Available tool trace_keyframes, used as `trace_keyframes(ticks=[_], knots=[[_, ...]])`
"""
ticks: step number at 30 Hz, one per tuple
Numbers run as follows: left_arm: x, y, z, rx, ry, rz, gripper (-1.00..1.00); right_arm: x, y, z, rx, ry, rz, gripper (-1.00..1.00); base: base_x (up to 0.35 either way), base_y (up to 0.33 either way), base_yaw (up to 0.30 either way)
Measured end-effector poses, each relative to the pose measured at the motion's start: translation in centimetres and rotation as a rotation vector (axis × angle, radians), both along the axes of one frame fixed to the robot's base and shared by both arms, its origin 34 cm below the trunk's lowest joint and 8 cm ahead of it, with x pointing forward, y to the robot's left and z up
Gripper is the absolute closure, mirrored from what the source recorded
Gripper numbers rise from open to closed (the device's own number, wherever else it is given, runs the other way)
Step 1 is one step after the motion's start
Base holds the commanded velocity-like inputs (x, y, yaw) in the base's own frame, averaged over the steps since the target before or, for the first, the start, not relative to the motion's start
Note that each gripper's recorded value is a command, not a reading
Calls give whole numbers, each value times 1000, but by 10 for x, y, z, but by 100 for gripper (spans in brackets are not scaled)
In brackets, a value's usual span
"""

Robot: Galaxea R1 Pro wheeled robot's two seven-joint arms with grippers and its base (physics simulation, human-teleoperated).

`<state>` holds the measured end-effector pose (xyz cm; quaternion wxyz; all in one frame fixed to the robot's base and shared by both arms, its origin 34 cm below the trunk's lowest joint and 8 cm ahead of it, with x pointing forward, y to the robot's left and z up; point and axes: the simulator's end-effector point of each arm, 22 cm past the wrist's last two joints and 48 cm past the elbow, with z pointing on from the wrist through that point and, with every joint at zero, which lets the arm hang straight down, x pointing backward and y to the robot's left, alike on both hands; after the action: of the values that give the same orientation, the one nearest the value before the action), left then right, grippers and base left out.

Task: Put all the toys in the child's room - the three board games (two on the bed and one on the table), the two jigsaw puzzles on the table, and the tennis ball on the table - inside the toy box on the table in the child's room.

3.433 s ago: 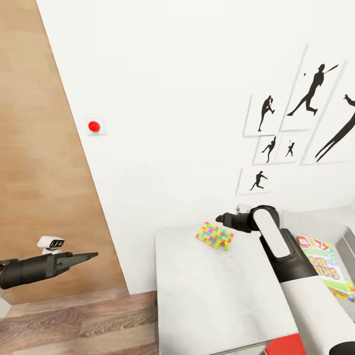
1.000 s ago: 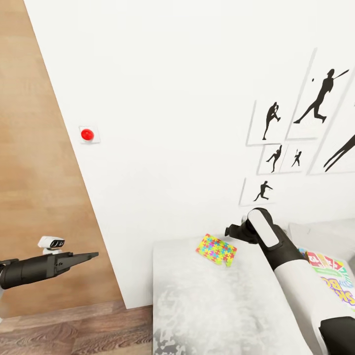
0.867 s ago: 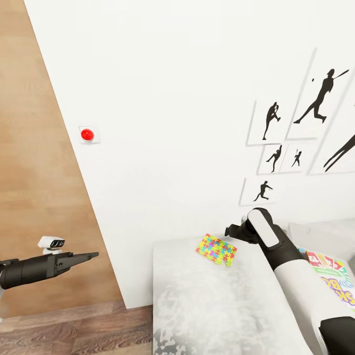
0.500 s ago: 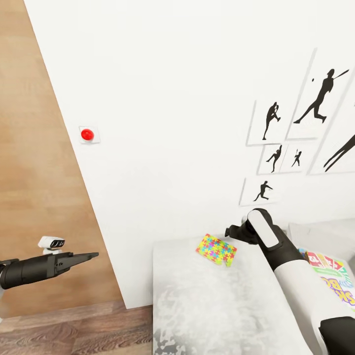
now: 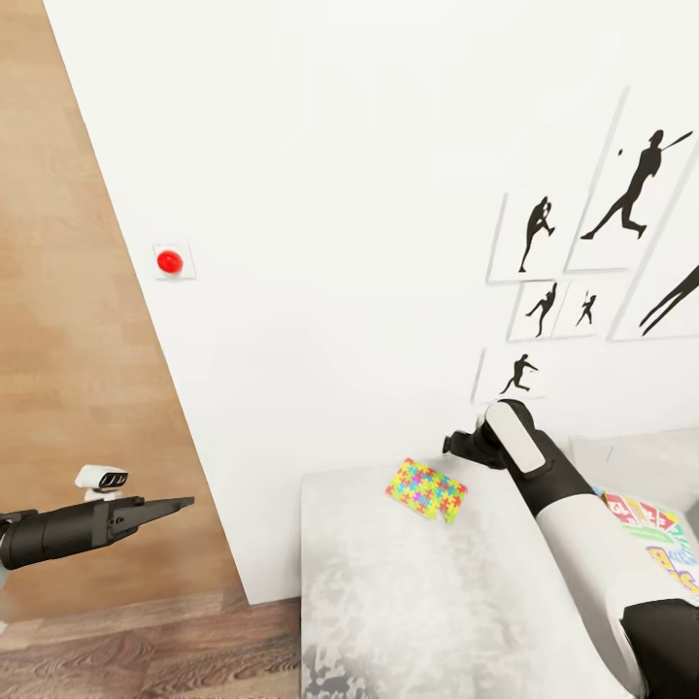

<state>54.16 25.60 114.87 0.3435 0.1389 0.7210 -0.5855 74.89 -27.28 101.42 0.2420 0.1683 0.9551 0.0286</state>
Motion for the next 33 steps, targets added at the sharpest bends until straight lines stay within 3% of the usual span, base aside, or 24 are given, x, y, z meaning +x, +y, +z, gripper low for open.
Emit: trace_keyframes(ticks=[9,16,23,33], knots=[[2,0,-7,1,15,0,-100,3,20,-10,5,23,17,-100,0,0,0],[4,1,-14,12,30,4,-100,14,-1,-23,-133,4,-28,-100,0,0,0],[6,3,-19,16,42,7,-100,38,8,-1,-140,-53,-8,-100,0,0,0],[8,2,-27,15,59,5,-100,43,9,-5,-140,-48,-4,-100,0,0,0]])
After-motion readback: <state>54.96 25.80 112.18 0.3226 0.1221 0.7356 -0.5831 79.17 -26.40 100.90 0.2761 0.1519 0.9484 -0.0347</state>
